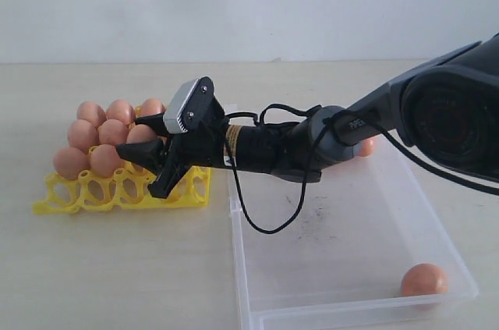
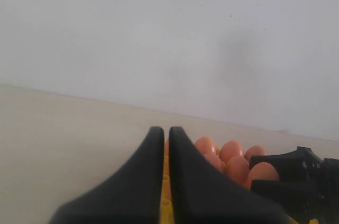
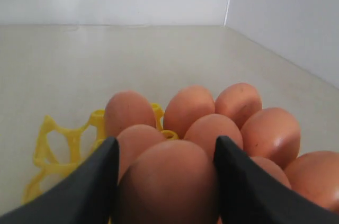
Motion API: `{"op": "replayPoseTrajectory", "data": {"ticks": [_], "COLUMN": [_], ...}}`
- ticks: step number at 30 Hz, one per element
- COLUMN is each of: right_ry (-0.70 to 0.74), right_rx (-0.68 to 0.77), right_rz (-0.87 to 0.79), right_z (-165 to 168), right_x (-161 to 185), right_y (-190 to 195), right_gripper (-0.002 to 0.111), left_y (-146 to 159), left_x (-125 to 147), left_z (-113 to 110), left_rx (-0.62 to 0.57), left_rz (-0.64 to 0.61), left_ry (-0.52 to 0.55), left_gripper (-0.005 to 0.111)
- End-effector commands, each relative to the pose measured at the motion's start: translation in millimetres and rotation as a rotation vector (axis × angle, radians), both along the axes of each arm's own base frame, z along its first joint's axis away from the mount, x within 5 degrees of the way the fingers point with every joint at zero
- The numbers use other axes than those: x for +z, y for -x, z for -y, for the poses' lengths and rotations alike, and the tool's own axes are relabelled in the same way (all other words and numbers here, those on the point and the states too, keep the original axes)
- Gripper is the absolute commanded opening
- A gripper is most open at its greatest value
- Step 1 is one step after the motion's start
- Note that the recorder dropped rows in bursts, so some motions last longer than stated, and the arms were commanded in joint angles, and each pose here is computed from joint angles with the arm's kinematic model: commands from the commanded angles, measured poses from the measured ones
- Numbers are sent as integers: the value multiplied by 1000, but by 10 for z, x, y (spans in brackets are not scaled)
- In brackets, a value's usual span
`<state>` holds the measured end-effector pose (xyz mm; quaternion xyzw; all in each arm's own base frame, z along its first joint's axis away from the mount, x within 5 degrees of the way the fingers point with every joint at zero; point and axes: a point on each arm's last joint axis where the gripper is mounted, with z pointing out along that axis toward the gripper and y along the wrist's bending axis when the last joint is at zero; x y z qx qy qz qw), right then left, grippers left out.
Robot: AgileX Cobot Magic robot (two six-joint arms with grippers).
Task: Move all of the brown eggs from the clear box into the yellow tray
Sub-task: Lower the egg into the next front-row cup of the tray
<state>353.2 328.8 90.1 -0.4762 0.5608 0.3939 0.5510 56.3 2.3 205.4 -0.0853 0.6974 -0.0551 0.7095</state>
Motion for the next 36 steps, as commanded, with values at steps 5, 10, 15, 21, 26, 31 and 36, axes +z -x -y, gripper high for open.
{"op": "replayPoseTrajectory", "data": {"ticks": [5,10,15,21,26,31,36], "right_ry": [2,11,22,38,63,102,103], "right_rx": [4,-2,-8,-15,12,4,-4], "right_rz": [6,18,20,33,38,49,38], "right_z": [-8,-9,-19,-27,-76,-95,-91], "right_x": [17,18,18,26,-5,-62,-98], "right_y": [-21,-32,-41,-64,-7,6,1], "right_gripper": [0,0,0,0,0,0,0], "left_y": [-1,-1,-1,-1,-1,-1,-1], "left_x": [16,16,16,16,16,16,16], "left_z": [3,3,3,3,3,3,3], "left_rx": [-5,-5,-5,-5,-5,-5,-5], "left_rz": [6,6,6,6,6,6,6], "left_ry": [2,2,2,2,2,2,2], "left_gripper": [4,4,4,4,4,4,4]}}
